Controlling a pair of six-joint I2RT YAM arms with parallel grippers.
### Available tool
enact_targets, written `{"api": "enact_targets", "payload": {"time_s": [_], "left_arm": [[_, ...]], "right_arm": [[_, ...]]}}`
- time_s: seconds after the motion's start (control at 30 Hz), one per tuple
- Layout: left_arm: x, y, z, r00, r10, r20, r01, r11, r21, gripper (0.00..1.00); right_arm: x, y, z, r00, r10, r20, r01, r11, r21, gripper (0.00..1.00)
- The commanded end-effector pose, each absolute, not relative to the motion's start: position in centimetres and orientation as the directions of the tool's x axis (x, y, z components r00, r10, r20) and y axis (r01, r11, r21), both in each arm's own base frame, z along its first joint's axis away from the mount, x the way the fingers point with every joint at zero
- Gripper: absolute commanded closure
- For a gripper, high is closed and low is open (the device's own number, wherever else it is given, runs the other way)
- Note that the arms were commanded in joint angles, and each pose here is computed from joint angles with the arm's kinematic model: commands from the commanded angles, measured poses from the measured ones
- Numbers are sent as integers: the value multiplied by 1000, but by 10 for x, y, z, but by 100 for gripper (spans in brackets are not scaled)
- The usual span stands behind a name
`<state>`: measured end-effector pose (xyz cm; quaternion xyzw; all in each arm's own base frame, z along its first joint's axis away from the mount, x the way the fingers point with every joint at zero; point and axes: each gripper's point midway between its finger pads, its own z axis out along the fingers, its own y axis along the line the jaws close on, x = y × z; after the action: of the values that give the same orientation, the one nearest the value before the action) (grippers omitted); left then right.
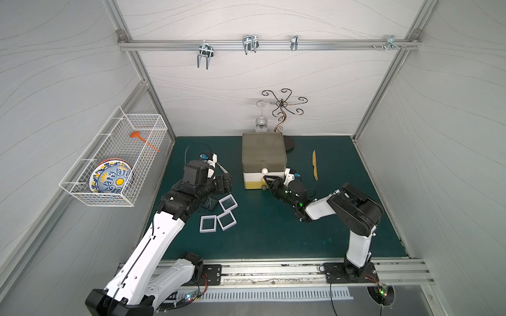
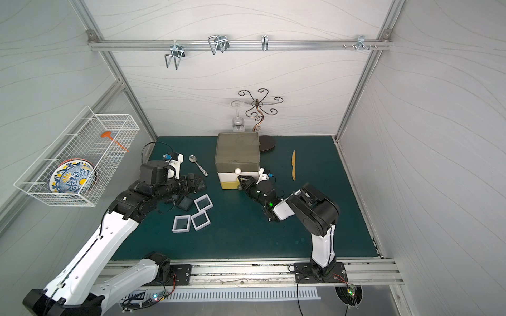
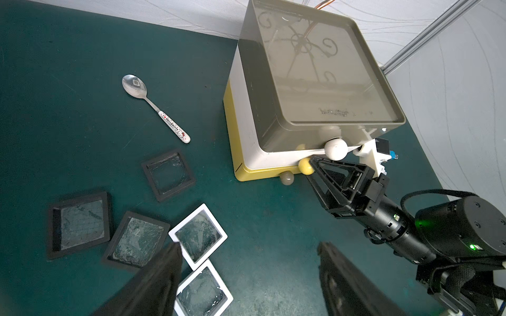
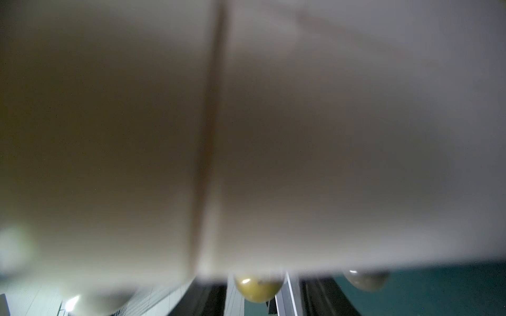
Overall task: Place the brooch boxes into the drawer by color
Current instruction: Open the drawer in the storage box.
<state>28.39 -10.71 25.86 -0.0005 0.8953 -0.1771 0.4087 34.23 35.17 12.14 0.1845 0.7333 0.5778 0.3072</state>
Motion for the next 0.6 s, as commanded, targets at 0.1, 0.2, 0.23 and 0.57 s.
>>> {"api": "enact_targets", "payload": {"time_s": [0.1,0.2,0.23,0.57], "left_arm": [[288,-108,280,-611,-161,-775,171,929,-328,18],[289,-108,280,-611,-161,-775,170,930,-327,18],[289,-108,280,-611,-161,-775,170,930,-327,18],[289,-107,280,-609,-157,-777,167,933,-318,18]], "right_arm": [[337,367,126,-769,594,-236,-107,244,964,66],[336,368,127,-771,591,-235,-109,241,964,71],[335,368,126,-773,591,-233,-106,242,965,72],[302,369,120,-805,555,-211,-80,252,965,73]]}}
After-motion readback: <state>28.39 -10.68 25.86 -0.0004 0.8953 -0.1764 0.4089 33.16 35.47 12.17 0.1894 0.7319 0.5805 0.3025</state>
